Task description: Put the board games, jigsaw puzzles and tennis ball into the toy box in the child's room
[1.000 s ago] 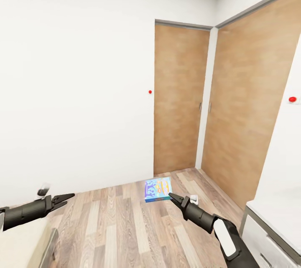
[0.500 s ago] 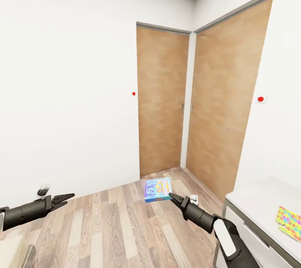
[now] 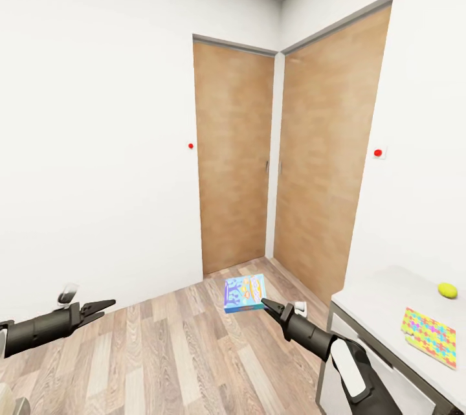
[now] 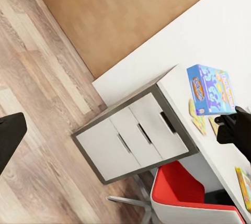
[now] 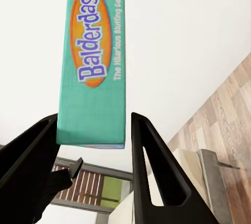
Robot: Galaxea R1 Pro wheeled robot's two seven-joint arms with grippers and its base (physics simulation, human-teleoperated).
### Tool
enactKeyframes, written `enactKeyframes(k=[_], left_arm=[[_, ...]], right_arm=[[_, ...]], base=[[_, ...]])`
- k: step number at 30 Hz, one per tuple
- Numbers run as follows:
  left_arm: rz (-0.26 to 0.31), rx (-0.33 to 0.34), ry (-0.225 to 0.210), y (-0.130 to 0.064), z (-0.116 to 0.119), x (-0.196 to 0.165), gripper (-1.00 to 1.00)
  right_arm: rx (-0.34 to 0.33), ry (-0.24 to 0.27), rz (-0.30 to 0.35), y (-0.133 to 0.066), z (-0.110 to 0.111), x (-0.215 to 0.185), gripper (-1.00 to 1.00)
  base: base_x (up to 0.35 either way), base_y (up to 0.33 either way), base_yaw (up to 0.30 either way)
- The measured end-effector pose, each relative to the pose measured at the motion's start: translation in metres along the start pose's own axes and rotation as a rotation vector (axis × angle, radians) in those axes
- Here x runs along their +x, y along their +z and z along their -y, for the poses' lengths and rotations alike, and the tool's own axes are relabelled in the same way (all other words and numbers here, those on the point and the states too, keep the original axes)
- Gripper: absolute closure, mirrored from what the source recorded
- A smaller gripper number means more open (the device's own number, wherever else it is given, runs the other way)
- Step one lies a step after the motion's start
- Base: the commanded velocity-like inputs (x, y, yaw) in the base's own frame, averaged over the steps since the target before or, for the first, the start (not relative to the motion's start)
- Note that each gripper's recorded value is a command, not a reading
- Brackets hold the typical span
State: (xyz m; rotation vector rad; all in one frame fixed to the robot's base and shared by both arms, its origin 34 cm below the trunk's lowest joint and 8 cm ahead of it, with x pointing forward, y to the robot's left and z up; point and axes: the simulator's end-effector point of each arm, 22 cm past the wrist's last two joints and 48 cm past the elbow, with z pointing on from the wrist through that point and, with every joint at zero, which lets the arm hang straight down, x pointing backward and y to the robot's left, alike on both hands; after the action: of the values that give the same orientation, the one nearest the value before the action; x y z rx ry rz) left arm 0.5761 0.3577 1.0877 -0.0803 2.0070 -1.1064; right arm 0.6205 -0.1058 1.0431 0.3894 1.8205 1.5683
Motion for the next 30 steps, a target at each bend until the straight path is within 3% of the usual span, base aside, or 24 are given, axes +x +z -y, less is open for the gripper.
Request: enactKeyframes(k=[9,22,30], left_arm=[[0.000,0.000,0.000,-0.0003,0.0001,-0.0001,-1.00],[0.008,0.006,0.008,-0.0026,0.0048,-0.0031,-1.00],[0.009,0.007,0.009,-0.0030,0.0055,-0.0033,-1.00]], right_arm=[[-0.001,-0.003,0.001,0.0003,-0.0007,-0.0002,1.00],[-0.008,-0.017,0.008,-0.0002,-0.0064,-0.0024,1.00],[-0.009,-0.019,0.009,-0.0006,-0.0074,-0.0030,1.00]], base=[[0.000,0.000,-0.015],[0.000,0.000,-0.202],[0.000,0.000,-0.039]])
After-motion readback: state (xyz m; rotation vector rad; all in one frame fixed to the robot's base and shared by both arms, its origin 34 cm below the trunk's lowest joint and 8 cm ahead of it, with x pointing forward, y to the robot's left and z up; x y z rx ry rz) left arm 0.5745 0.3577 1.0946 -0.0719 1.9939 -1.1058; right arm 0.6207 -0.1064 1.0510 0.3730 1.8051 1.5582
